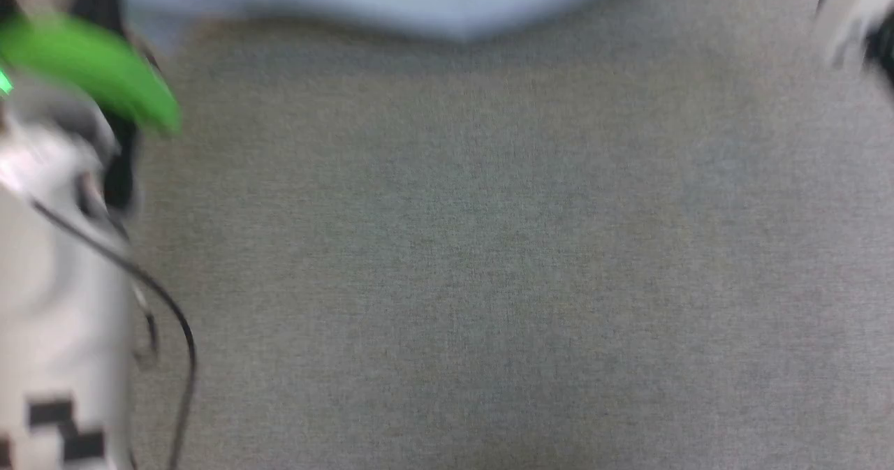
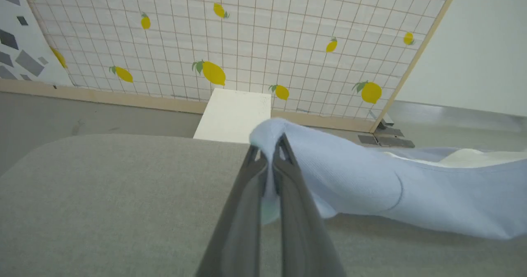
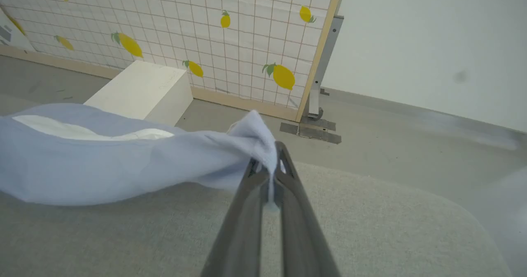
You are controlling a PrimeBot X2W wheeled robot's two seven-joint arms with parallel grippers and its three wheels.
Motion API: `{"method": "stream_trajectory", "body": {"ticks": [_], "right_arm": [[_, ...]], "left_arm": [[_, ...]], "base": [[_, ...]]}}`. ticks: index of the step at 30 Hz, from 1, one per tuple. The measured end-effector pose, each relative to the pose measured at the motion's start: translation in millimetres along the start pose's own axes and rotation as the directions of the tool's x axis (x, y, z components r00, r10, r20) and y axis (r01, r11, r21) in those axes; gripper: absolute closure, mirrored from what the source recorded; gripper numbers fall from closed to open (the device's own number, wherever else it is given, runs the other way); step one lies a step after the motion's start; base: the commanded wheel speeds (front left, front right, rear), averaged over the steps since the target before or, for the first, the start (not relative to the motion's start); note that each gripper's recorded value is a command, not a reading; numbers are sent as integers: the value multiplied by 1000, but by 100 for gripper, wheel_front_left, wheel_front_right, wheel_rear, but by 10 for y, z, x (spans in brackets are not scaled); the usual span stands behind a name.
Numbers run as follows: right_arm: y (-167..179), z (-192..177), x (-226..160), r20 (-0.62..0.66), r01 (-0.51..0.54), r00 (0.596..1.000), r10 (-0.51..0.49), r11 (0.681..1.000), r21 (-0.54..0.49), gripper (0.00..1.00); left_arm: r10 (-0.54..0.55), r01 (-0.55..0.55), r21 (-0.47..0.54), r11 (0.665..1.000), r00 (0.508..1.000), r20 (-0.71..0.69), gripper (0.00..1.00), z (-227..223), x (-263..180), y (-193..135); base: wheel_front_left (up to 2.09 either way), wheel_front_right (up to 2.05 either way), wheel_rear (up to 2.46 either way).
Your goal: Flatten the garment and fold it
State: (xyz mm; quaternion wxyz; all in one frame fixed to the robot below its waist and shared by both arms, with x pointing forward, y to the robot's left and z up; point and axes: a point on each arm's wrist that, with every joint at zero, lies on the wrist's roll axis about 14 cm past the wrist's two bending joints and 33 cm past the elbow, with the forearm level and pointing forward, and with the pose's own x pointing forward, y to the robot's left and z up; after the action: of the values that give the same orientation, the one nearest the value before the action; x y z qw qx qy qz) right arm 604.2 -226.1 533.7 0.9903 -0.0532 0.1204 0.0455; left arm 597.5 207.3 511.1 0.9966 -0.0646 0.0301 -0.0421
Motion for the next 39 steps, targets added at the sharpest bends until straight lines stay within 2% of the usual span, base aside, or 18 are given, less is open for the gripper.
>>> {"method": "stream_trajectory", "body": {"ticks": [4,7,13,19,24,30,34,35,36,37,39], "right_arm": [[11,-645,-525,-144,-3,990,16,996,94,100],[76,-1061,-995,-254,12,967,33,985,173,100],[85,-1492,-1861,-388,115,921,-2,957,267,100],[151,-1877,-2544,-523,229,851,-35,923,311,100],[151,-2118,-2893,-603,286,797,-39,903,320,100],[175,-2503,-3109,-687,344,726,-14,873,346,100],[225,-2637,-3110,-690,353,723,-1,860,368,100],[227,-2644,-3094,-685,353,729,-3,859,371,97],[234,-2644,-3074,-677,349,736,-6,860,372,72],[236,-2633,-3052,-668,345,744,-10,862,371,0],[216,-2586,-2997,-645,338,764,-25,866,368,0]], "left_arm": [[-1,-16,-115,993,989,-147,100,-529,-602,-75],[22,-50,-131,990,978,-207,100,-712,-1071,-39],[106,-182,-209,961,938,-329,100,-1000,-1922,-6],[165,-281,-255,925,902,-398,100,-1114,-2508,8],[199,-328,-246,912,878,-435,100,-1183,-2783,36],[217,-371,-227,901,836,-504,100,-1360,-3016,59],[214,-377,-232,897,828,-518,100,-1415,-3069,36],[213,-379,-241,893,829,-517,100,-1415,-3071,26],[211,-381,-250,890,831,-515,100,-1412,-3070,13],[208,-379,-255,890,833,-513,100,-1409,-3071,5],[211,-378,-258,889,839,-502,100,-1391,-3071,9]], "base": [[0,0,0],[0,0,0],[0,0,0],[0,0,0],[0,0,0],[0,0,0],[0,0,0],[0,0,0],[0,0,0],[0,0,0],[0,0,0]]}}
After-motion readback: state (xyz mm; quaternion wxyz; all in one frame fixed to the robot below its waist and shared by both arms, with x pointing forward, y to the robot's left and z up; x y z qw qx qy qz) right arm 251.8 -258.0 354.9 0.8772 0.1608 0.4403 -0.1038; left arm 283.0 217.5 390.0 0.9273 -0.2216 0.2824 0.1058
